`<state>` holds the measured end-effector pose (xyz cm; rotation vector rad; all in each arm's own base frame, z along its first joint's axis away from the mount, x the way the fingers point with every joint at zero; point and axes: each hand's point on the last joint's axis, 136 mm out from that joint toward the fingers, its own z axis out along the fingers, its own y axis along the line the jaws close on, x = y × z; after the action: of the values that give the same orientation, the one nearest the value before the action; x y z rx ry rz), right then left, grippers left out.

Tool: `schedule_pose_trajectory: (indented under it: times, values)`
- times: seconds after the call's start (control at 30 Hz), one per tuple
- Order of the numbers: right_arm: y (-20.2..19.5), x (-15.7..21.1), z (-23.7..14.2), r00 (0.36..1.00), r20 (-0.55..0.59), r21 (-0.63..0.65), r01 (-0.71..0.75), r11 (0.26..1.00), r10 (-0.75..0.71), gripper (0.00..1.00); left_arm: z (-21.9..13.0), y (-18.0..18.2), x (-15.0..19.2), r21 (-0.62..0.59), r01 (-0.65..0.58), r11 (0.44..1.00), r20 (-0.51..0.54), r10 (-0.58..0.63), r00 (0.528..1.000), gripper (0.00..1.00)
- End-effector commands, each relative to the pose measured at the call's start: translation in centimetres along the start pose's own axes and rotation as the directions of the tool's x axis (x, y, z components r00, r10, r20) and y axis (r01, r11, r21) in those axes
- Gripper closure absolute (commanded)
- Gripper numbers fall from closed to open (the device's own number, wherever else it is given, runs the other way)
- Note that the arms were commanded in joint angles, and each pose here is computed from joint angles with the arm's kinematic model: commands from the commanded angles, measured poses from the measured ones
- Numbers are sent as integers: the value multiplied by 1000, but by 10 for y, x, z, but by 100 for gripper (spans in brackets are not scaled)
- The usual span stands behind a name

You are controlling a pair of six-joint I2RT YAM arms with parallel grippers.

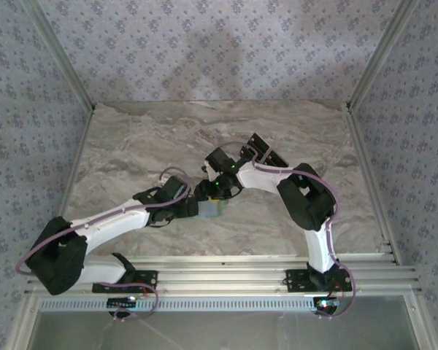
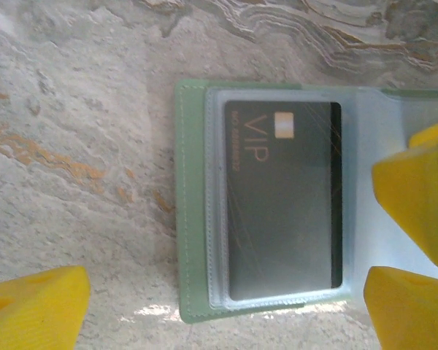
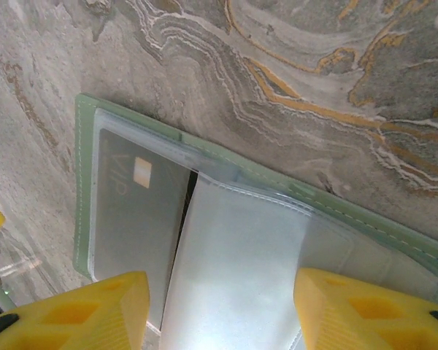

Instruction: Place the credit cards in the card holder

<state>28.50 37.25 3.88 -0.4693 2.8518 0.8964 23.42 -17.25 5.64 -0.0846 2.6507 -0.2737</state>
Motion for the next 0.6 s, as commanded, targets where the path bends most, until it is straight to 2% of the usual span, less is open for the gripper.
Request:
schedule_pose_trajectory:
  times: [0.0,0.2,0.57]
  values:
    - [-8,16,15,997,-54,2,-51,999,51,42,-6,-15,-2,83,-4,997,35,1,999,3]
    - [-9,17,17,997,-56,4,-58,998,58,42,-9,-26,2,141,-26,990,67,16,998,3]
    - [-10,19,17,996,-59,7,-65,998,65,42,4,-41,0,145,-61,988,82,49,995,4]
